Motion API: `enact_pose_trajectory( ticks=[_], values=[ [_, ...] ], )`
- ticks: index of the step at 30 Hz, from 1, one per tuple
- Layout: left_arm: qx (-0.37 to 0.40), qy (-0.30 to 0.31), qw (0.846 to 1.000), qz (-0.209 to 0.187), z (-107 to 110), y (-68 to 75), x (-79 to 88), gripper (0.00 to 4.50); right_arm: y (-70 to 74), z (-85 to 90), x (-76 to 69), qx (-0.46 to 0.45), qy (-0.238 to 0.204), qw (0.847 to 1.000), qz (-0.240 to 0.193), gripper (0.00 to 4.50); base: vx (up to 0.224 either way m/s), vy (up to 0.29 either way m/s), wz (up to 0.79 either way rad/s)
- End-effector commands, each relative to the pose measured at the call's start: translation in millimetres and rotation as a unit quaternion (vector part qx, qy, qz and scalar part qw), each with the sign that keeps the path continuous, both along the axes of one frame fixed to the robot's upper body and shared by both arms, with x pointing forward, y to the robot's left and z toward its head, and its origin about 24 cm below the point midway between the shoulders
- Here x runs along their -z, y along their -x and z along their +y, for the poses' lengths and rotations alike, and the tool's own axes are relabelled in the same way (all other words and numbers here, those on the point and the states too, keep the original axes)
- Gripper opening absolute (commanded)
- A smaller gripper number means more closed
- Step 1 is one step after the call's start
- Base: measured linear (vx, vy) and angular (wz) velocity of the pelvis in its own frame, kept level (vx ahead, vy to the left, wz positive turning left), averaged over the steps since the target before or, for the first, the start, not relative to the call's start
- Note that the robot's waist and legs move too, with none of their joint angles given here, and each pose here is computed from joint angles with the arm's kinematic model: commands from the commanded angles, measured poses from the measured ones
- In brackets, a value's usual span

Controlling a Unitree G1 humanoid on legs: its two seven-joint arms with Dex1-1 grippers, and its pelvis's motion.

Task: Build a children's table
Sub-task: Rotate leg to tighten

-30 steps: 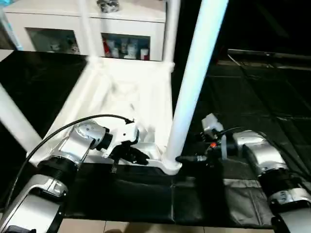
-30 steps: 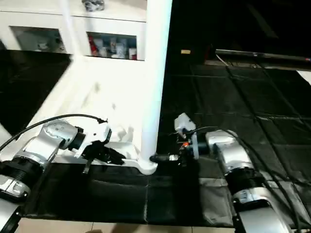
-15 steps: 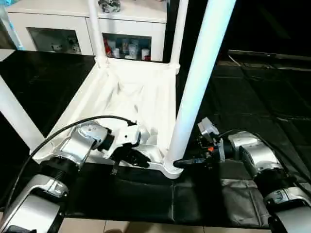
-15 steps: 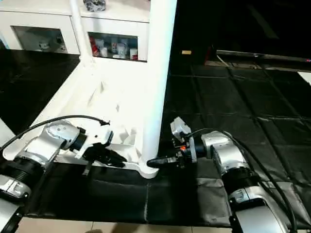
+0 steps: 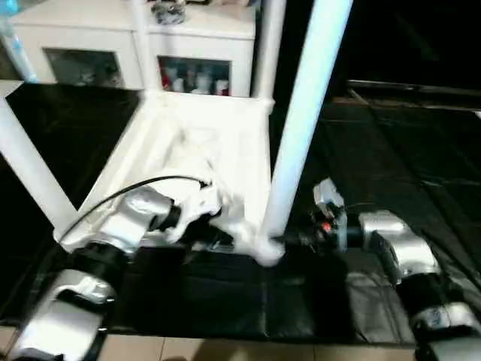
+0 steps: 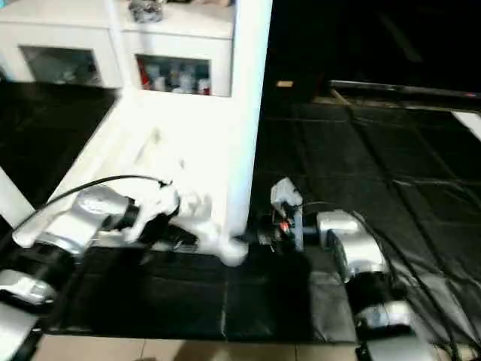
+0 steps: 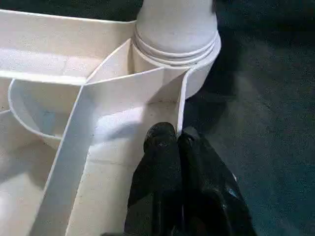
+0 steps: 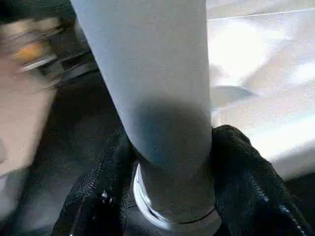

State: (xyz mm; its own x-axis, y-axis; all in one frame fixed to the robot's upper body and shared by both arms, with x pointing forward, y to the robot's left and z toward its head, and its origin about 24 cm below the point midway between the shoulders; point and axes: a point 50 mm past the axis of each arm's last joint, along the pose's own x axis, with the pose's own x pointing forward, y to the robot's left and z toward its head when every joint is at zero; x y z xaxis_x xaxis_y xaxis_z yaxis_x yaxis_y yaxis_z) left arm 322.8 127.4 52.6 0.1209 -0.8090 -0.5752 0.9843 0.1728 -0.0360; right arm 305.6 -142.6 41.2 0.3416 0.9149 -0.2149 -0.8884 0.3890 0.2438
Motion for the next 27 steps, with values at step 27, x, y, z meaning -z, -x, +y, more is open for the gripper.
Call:
enact_pose_trajectory(
  ticks=[27],
  values=[
    [-0.128,0.064,0.989,-0.036,-46,-20.2,-8.6,0.00,-25.1,37.9,-2.0,0.199,0.038,0.979,-0.012,3.60,0.000,0.000,0.00]
  ],
)
